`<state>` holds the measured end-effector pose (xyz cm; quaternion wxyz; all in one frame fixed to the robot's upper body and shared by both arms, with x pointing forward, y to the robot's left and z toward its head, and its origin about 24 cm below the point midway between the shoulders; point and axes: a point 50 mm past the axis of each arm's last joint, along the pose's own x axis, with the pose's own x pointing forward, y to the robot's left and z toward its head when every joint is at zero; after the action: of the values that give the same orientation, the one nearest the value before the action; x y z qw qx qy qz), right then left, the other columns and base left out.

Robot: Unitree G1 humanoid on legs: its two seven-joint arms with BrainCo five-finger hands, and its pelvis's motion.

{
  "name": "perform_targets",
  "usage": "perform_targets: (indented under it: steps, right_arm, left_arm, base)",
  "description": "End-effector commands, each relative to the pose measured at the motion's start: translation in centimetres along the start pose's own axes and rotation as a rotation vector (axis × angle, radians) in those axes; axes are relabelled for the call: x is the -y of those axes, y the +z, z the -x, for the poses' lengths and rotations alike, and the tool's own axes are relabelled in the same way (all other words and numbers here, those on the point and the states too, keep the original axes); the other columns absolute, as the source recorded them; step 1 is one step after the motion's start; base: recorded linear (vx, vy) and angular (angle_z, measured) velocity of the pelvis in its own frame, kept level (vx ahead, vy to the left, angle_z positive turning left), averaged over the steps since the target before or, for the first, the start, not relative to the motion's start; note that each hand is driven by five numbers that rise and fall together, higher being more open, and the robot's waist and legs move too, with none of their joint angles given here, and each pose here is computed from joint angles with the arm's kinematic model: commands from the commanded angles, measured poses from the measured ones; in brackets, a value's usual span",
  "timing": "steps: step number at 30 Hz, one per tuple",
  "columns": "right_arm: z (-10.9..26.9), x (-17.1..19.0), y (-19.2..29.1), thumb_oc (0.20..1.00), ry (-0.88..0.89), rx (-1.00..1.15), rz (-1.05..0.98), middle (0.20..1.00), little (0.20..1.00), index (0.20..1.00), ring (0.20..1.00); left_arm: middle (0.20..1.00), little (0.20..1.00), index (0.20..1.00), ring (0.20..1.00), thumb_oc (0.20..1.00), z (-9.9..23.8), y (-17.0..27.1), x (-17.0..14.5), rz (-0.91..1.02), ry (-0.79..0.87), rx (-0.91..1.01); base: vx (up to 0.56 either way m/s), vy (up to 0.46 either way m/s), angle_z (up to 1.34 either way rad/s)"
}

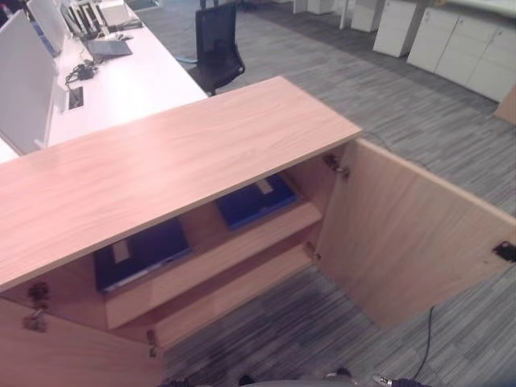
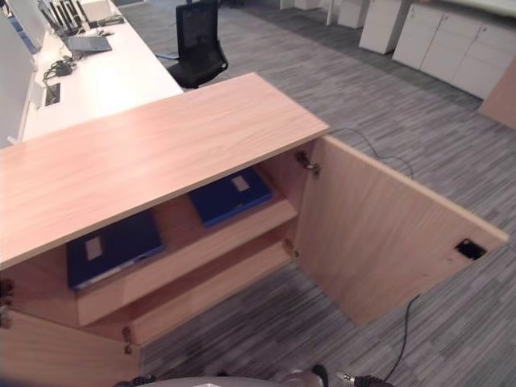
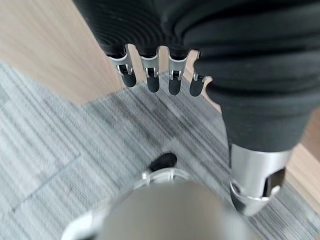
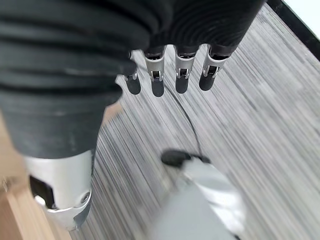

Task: Put the empty folder in the office cabinet

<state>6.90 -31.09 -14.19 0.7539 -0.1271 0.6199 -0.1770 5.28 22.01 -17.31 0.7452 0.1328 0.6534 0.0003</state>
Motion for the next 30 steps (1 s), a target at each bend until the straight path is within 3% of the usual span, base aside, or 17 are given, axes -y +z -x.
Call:
perform_targets:
  steps: [1,3,7,8,9,15,24,30]
  right_arm:
    - [0.0,0.7,0.6,1.0,-0.038,0.0,-0.008,1.0,1.0,1.0,1.0]
    - [0.0,1.9,0.4,1.0,-0.071,-0.007,-0.027,1.0,1.0,1.0,1.0]
    - [0.0,3.2,1.0,1.0,-0.111,0.013,-0.03,1.0,1.0,1.0,1.0]
    - [0.1,3.8,1.6,1.0,-0.129,0.043,0.01,1.0,1.0,1.0,1.0]
    - [0.1,3.6,2.9,1.0,-0.122,0.105,0.034,1.0,1.0,1.0,1.0]
    - [0.6,4.4,5.5,1.0,-0.155,0.232,0.069,1.0,1.0,1.0,1.0]
    - [5.8,9.2,14.1,1.0,-0.281,0.705,0.122,1.0,1.0,1.0,1.0]
    - [8.2,8.4,17.7,1.0,-0.257,0.873,0.2,1.0,1.0,1.0,1.0]
  left_arm:
    - [1.0,1.0,1.0,1.0,1.0,0.1,0.2,-3.1,0.032,0.088,-0.013]
    - [1.0,1.0,1.0,1.0,1.0,0.2,-0.3,-3.8,0.128,0.105,-0.006]
    - [1.0,1.0,1.0,1.0,1.0,0.2,-0.4,-3.4,0.136,0.094,-0.003]
    - [1.0,1.0,1.0,1.0,1.0,1.3,-2.7,-9.3,0.141,0.205,-0.08]
    - [1.0,1.0,1.0,1.0,1.0,2.4,-3.1,-12.7,0.101,0.282,-0.123]
    - [1.0,1.0,1.0,1.0,1.0,3.4,-2.6,-15.6,0.049,0.332,-0.114]
    - [1.0,1.0,1.0,1.0,1.0,7.4,-1.3,-23.1,-0.052,0.503,-0.122]
    - [1.0,1.0,1.0,1.0,1.0,6.4,-0.2,-21.7,-0.088,0.485,-0.099]
  base:
    - [0.07,-0.351,-0.24]
    - [0.1,-0.556,-0.12]
    - [0.05,-0.413,0.07]
    - [0.08,-0.595,-0.06]
    - [0.08,-0.594,0.07]
    - [0.01,-0.23,-0.13]
    - [-0.1,-0.017,0.41]
    - [-0.05,0.103,0.33]
